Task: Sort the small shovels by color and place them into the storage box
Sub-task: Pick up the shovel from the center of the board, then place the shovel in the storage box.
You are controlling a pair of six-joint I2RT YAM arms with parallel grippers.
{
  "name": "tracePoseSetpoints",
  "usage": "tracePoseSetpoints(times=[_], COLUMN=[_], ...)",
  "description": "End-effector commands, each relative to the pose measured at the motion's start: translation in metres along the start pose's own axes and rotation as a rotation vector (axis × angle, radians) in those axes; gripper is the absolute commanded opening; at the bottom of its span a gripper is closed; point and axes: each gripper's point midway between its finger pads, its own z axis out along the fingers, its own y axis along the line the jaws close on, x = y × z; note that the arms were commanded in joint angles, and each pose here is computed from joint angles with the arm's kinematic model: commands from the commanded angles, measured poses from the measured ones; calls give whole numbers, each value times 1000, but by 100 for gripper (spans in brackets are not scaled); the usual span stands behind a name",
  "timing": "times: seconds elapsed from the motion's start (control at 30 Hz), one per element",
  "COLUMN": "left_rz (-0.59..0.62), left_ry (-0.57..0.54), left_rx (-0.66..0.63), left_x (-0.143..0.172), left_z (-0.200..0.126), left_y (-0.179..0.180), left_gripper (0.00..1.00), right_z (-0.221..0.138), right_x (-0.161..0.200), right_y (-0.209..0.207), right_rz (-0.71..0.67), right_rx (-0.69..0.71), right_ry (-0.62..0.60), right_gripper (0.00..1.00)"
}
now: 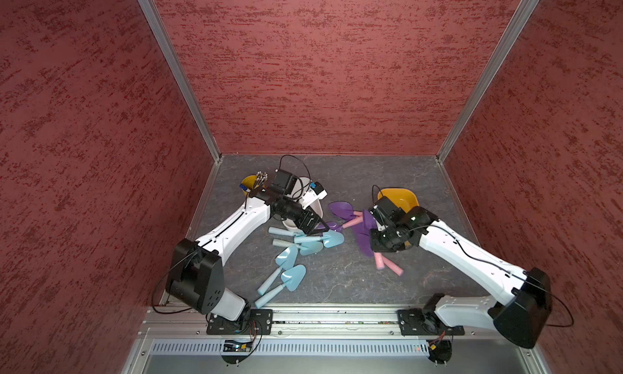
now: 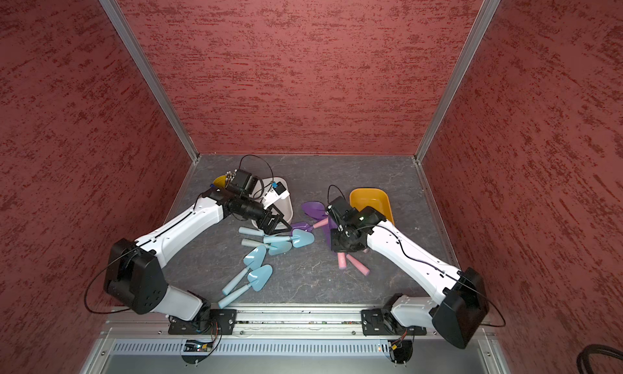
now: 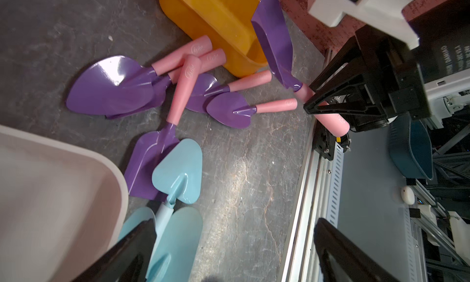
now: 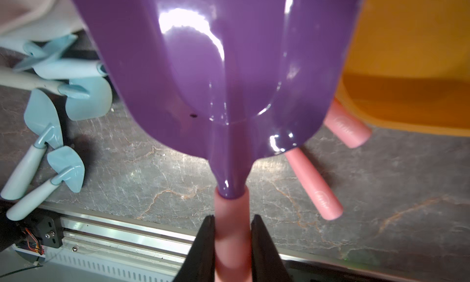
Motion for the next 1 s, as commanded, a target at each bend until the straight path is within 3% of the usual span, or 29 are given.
tracePoseSetpoints(times=[0.0,0.17,0.43,0.73,0.97], left_rz=[59,84,46,18,-17], left_ry=[-1,-18,-8,5,25], left_rx=[-66,-108,-128,-123,-119], left_x=[-22,-54,-73,-74,-65], left_z=[8,30,63,73,78], left_y=[9,20,46,55,59], left_gripper=[100,100,100,100,100], right_z=[-8,-12,29,76,92], right_x=[-23,-71,-123,-137,-136], right_y=[-20,-58,-100,-119,-128], right_rz=[-72,-33,58,115,149], right_rx=[38,80,36,-4,-4], right_ry=[0,-35,-10,43,76], right_gripper=[0,0,0,0,0])
